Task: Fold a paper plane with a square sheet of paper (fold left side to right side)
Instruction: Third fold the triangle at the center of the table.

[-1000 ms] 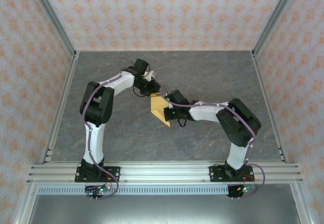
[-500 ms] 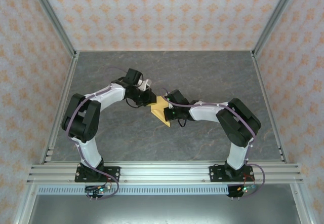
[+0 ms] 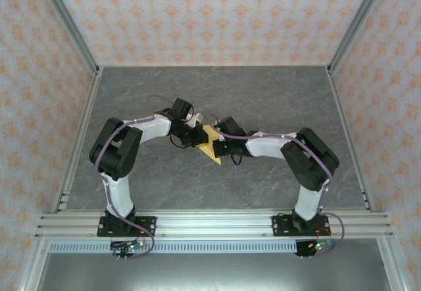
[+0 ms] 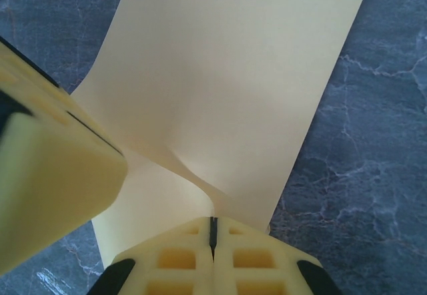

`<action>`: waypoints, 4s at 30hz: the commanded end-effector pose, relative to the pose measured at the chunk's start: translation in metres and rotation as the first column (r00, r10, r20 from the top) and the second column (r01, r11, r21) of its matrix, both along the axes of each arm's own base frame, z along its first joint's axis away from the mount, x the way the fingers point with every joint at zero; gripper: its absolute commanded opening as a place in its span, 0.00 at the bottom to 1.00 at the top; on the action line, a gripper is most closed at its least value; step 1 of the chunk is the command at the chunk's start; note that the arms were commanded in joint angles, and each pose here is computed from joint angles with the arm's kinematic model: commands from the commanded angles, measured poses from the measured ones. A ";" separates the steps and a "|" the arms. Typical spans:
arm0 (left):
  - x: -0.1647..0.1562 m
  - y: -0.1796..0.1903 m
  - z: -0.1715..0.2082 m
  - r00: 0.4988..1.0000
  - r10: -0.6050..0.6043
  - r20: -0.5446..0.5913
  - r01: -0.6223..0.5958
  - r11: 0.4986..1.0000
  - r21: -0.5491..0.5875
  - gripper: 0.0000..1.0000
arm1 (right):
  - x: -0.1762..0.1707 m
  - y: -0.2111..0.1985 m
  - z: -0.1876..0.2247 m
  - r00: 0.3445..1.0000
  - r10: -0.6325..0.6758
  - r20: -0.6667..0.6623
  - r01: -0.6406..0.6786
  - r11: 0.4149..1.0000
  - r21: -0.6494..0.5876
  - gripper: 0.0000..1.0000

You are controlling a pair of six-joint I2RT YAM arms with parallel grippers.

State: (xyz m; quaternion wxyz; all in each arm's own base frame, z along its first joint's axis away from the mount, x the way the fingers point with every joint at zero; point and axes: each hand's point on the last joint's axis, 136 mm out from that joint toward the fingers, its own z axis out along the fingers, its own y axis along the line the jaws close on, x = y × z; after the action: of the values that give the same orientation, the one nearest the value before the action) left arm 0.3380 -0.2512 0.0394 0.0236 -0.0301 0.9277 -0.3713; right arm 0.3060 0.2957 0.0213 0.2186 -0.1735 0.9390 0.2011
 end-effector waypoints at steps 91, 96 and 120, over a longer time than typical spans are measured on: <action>-0.013 0.018 -0.046 0.998 0.024 -0.055 -0.017 0.991 0.134 0.10 | -0.109 -0.043 -0.024 0.827 -0.081 -0.557 0.068 0.997 -0.045 0.13; -0.013 0.018 -0.042 0.998 0.024 -0.049 -0.017 0.991 0.132 0.10 | -0.098 -0.032 0.009 0.860 -0.052 -0.507 0.079 0.996 0.031 0.12; -0.002 0.009 -0.006 0.999 0.026 0.042 -0.029 0.998 0.062 0.15 | -0.070 -0.030 -0.026 0.811 -0.234 -0.536 0.201 0.972 -0.121 0.00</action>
State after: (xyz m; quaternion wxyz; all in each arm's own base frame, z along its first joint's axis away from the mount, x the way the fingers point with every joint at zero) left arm 0.3298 -0.2478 0.0181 0.0141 -0.0344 0.9333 -0.3571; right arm 0.2478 0.2888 0.0196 -0.0159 -0.0283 0.9661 0.2560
